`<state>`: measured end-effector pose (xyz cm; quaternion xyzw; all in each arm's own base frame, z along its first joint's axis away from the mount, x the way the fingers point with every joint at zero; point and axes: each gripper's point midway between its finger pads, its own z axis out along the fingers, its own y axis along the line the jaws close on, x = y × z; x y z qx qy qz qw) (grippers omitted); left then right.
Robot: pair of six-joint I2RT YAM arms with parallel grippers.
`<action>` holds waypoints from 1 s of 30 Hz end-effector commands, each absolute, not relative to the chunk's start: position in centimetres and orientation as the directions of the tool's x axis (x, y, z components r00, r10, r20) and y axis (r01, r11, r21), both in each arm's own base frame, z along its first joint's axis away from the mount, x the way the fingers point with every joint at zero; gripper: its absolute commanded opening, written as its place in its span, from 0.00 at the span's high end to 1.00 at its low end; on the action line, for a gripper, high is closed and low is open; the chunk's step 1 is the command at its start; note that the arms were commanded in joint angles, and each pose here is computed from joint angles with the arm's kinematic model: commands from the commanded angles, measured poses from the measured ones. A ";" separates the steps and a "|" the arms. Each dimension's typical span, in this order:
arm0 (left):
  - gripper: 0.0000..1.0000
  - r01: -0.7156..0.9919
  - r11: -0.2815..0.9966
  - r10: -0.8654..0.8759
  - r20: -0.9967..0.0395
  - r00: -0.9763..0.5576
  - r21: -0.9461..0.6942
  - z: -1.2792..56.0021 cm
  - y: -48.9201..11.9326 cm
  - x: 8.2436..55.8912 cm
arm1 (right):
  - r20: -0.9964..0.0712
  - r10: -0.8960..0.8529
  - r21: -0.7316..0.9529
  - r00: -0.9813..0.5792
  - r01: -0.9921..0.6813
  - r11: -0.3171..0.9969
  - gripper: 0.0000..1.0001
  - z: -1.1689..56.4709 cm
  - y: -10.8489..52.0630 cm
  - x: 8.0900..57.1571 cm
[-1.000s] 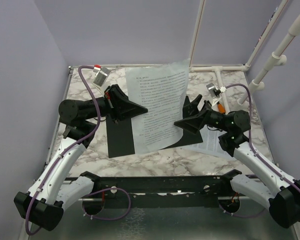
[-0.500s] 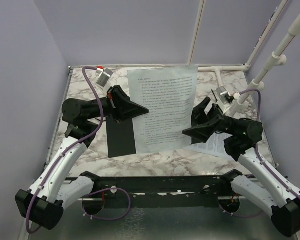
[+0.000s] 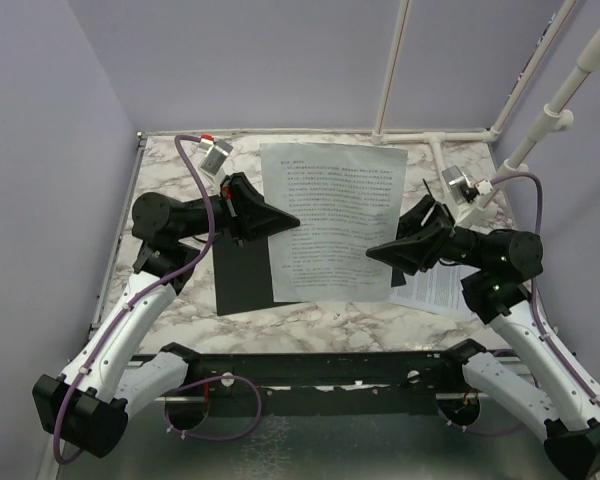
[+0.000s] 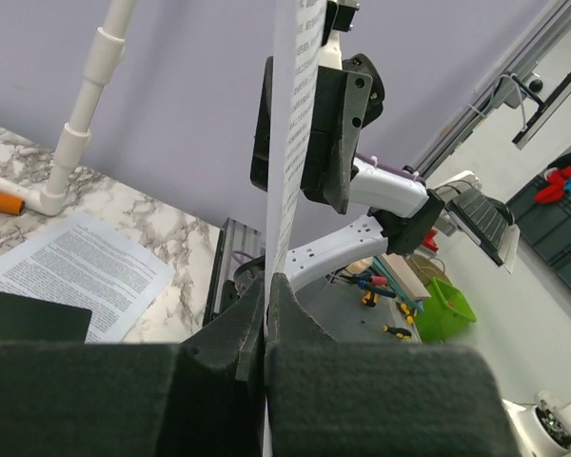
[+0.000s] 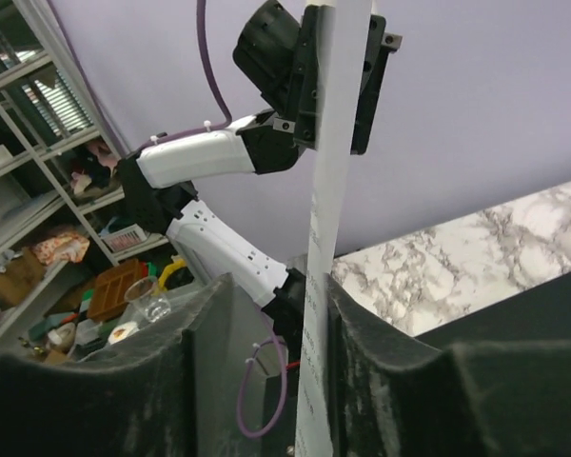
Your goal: Put the files into the folder
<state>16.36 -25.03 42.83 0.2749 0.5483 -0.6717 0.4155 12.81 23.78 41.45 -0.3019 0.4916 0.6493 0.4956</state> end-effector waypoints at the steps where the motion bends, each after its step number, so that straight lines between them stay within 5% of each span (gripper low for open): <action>1: 1.00 0.871 -0.040 -0.264 -0.835 -0.482 -0.490 42.6 -25.1 16.6 | -0.892 0.291 0.363 -0.345 -0.932 0.008 0.59 40.8 24.1 13.2; 17: 1.00 0.877 -0.041 -0.260 -0.843 -0.472 -0.478 42.7 -25.1 16.6 | -0.878 0.254 0.435 -0.406 -0.898 0.070 0.77 39.7 25.2 16.1; 21: 1.00 0.872 -0.031 -0.257 -0.839 -0.479 -0.488 42.3 -25.2 16.9 | -0.879 0.250 0.436 -0.405 -0.897 0.079 0.99 39.9 25.3 16.4; 24: 1.00 0.863 0.021 -0.256 -0.838 -0.483 -0.504 41.6 -25.3 17.8 | -0.881 0.253 0.435 -0.399 -0.894 0.105 1.00 39.9 25.2 16.7; 30: 0.66 0.817 0.220 -0.250 -0.840 -0.481 -0.534 39.2 -24.9 21.2 | -0.881 0.249 0.456 -0.402 -0.864 0.216 0.99 39.3 25.0 18.7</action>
